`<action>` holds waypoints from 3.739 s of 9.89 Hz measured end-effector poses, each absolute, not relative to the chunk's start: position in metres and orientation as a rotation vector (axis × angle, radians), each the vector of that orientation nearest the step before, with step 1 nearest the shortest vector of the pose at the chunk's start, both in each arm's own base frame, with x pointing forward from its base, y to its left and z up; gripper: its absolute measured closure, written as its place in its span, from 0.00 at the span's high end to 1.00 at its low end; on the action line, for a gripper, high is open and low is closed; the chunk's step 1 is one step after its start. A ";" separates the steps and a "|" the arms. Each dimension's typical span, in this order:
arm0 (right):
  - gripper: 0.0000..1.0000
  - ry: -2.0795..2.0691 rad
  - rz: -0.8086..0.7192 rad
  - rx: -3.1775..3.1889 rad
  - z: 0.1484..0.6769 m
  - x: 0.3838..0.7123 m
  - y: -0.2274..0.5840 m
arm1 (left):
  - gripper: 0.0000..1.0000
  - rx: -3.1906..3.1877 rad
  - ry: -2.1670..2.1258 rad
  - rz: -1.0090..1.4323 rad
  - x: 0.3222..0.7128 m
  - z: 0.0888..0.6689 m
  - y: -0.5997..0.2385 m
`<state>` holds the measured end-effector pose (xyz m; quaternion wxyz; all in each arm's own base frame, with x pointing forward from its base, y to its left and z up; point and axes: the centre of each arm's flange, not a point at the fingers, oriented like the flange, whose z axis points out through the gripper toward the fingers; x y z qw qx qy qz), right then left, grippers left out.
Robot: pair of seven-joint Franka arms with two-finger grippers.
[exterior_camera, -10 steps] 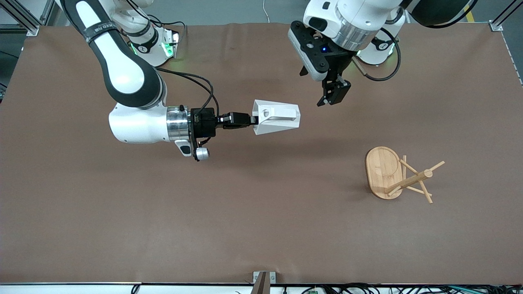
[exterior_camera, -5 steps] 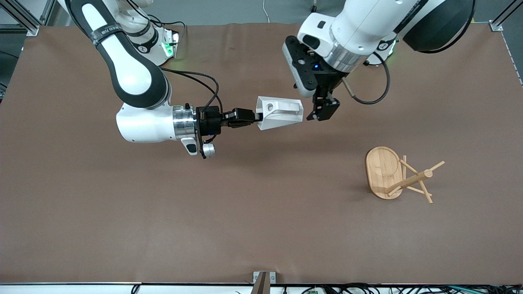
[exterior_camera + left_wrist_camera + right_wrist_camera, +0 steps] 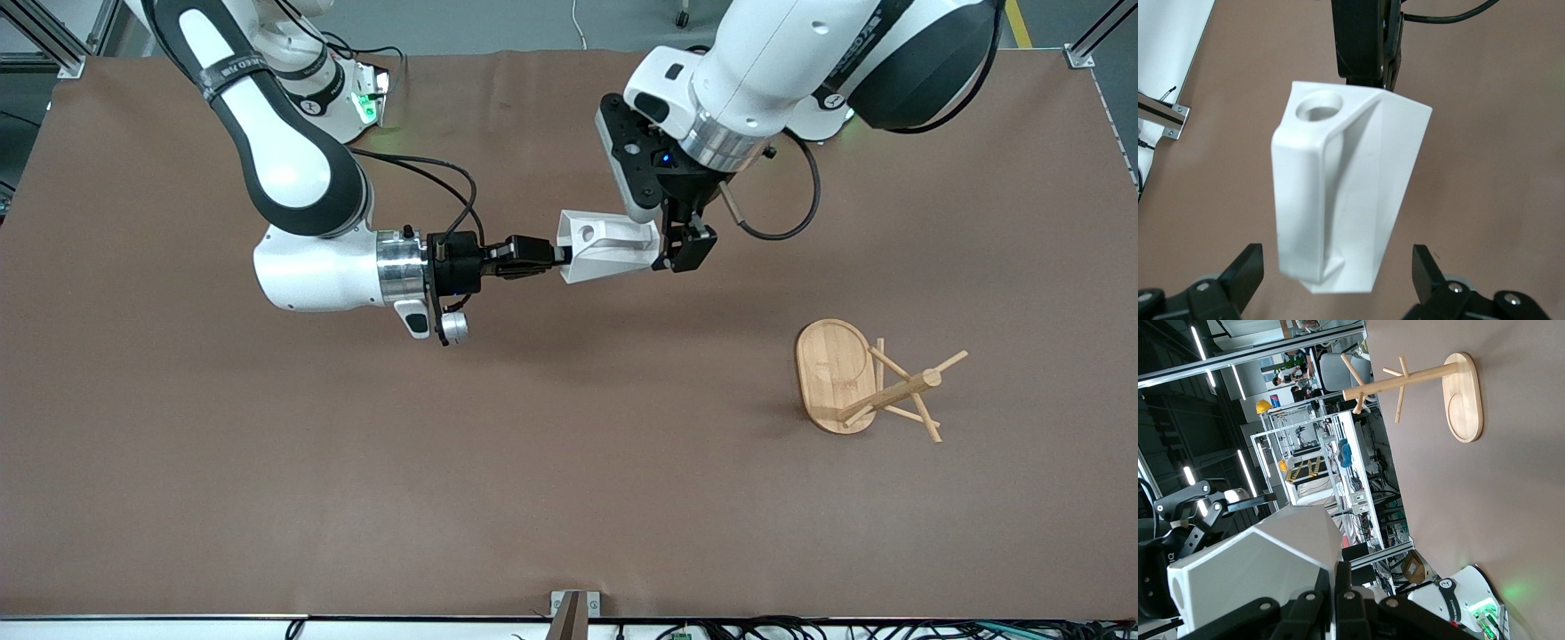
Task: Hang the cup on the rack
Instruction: 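Grasp the cup body with the left gripper beside the right gripper, then carry the cup with the left gripper while the right gripper withdraws, then lower the cup with the left gripper onto a rack peg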
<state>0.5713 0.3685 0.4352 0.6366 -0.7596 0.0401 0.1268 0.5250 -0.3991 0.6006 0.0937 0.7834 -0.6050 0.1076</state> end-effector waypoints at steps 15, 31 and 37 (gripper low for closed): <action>0.65 0.034 0.273 -1.709 0.460 0.587 0.331 | 0.73 2.484 -1.514 0.273 0.539 0.586 -0.395; 1.00 -0.012 -0.001 -3.156 0.627 0.584 -0.045 | 0.71 3.009 -0.260 0.183 0.604 0.576 -0.264; 1.00 0.038 -0.053 -3.160 0.665 0.544 -0.056 | 0.71 3.073 -0.067 0.205 0.582 0.553 -0.252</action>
